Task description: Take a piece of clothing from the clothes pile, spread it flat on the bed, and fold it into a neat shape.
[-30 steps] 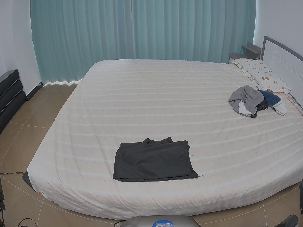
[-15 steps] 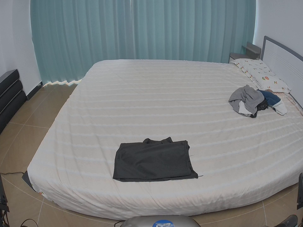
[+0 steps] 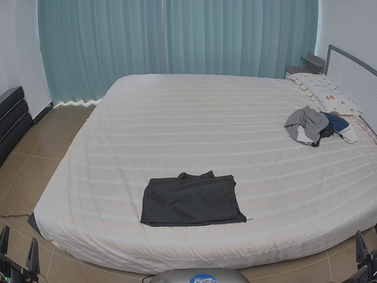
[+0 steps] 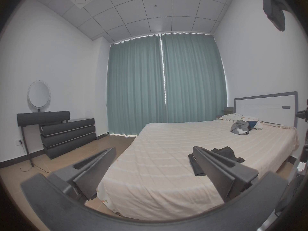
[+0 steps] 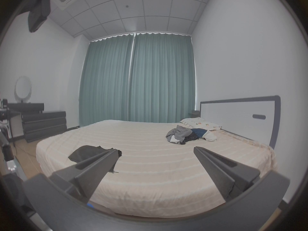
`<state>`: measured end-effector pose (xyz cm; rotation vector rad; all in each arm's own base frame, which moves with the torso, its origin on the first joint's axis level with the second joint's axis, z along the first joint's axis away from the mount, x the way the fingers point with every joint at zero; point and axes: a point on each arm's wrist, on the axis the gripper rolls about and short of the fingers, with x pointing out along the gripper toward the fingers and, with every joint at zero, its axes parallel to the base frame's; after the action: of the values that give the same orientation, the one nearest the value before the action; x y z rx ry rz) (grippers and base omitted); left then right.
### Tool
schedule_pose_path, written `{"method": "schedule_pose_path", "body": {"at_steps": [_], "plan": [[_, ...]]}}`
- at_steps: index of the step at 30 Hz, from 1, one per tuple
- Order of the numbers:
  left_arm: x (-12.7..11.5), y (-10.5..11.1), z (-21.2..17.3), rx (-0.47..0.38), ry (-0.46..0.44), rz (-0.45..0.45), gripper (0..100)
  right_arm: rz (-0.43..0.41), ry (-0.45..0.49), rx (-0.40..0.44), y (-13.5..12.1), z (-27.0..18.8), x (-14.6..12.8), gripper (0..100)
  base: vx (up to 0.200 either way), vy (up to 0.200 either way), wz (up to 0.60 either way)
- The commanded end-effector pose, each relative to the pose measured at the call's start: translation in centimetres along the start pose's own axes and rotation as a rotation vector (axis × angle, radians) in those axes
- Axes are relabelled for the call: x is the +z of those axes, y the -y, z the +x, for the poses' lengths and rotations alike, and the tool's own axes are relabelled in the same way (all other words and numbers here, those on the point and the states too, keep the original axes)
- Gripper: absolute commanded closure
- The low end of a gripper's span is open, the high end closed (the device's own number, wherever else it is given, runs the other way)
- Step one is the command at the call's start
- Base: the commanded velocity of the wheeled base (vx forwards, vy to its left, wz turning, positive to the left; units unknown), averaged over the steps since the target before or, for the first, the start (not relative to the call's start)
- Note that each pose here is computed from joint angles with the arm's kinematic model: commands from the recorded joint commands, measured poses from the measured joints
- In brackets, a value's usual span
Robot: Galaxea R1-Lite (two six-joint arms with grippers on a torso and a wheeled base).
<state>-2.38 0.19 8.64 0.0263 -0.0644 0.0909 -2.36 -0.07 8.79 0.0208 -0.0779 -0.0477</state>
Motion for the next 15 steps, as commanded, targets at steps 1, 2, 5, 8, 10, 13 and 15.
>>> {"method": "schedule_pose_path", "body": {"at_steps": [1, 2, 5, 8, 10, 13, 15], "plan": [[-0.49, 0.11, 0.03, -0.040, -0.008, -0.010, 0, 0.049, -0.008, -0.010, 0.03, 0.00, -0.48, 0, 0.000, 0.000, 0.00], [-0.49, 0.15, 0.03, -0.056, -0.008, -0.013, 0, 0.049, -0.006, -0.013, 0.04, 0.00, -0.46, 0, 0.000, 0.000, 0.00], [-0.50, 0.24, 0.02, -0.099, -0.010, -0.052, 0, 0.048, -0.005, -0.016, 0.04, 0.00, -0.45, 0, 0.000, 0.000, 0.00], [-0.50, 0.24, 0.02, -0.099, -0.011, -0.073, 0, 0.013, 0.001, -0.020, 0.05, 0.00, -0.38, 0, 0.000, 0.000, 0.00], [-0.50, 0.21, 0.02, -0.087, -0.011, -0.078, 0, -0.022, 0.019, -0.017, 0.04, -0.02, -0.17, 0, 0.000, 0.000, 0.00], [-0.66, 0.04, 0.03, -0.005, -0.026, -0.071, 0, -0.020, -0.001, 0.012, -0.03, -0.01, -0.37, 0, 0.000, 0.000, 0.00], [-0.76, 0.01, 0.03, 0.007, -0.035, -0.077, 0, -0.018, -0.001, 0.033, -0.07, -0.01, -0.37, 0, 0.000, 0.000, 0.00]]}}
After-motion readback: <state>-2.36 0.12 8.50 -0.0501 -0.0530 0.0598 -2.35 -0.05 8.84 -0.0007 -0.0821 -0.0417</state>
